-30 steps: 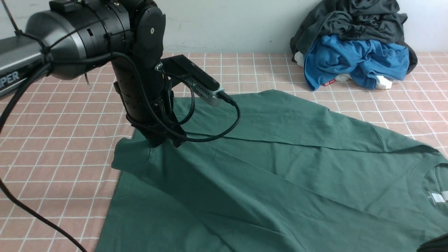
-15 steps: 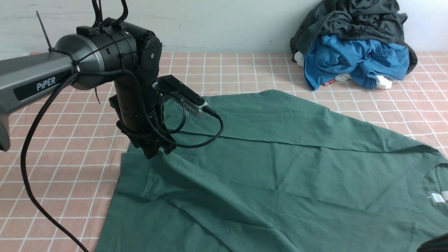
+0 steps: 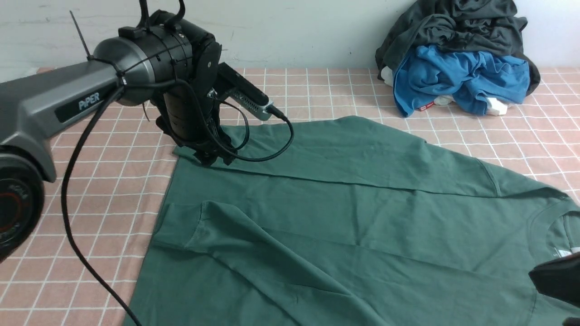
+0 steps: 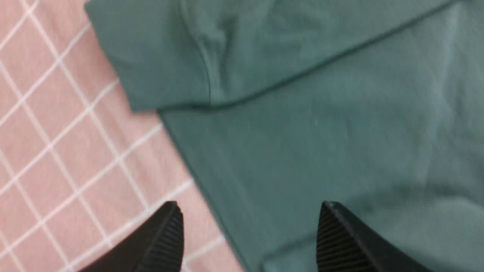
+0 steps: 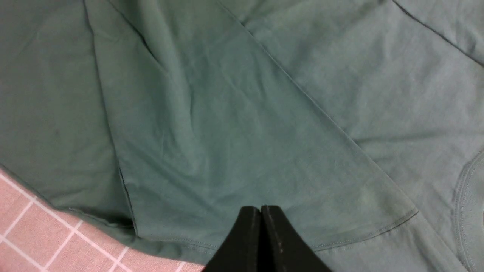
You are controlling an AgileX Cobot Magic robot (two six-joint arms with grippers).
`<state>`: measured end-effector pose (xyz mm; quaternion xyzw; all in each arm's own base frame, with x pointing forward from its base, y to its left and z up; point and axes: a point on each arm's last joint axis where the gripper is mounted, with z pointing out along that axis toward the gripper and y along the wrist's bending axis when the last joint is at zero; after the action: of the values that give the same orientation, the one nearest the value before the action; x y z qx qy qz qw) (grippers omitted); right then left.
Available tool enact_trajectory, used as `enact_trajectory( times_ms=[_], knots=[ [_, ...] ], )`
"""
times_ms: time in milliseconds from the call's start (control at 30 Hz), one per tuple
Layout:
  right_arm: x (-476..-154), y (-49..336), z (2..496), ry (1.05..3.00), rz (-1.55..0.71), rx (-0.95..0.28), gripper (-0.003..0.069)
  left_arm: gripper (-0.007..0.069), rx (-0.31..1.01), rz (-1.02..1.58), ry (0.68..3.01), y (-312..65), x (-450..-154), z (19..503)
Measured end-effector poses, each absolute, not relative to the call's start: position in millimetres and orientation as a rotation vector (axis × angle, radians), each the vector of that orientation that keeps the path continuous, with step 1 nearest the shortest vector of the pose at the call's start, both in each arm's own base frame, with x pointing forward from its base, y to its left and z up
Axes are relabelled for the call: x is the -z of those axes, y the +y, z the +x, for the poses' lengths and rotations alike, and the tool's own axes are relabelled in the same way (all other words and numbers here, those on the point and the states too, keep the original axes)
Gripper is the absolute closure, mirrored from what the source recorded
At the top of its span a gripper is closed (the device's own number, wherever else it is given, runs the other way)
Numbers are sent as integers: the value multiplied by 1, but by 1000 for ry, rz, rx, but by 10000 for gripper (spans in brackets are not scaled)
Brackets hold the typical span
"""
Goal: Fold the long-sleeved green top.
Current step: Use the left arm to clamp the cuff farthest from it
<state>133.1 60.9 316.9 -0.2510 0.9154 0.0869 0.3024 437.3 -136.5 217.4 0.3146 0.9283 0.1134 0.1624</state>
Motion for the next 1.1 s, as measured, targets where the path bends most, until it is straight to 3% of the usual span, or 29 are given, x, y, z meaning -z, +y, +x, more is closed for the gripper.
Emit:
enact_trajectory(
  times_ms=[333, 833, 1100],
  knots=[
    [-330, 65, 143, 2423, -668, -231, 673, 184, -360, 1023, 2641, -148, -159, 472],
    [-331, 65, 143, 2421, -668, -231, 673, 192, -355, 968, 2541, -148, -157, 488],
    [-331, 65, 143, 2421, -668, -230, 673, 362, -312, 841, 2587, -138, -152, 492]
  ],
)
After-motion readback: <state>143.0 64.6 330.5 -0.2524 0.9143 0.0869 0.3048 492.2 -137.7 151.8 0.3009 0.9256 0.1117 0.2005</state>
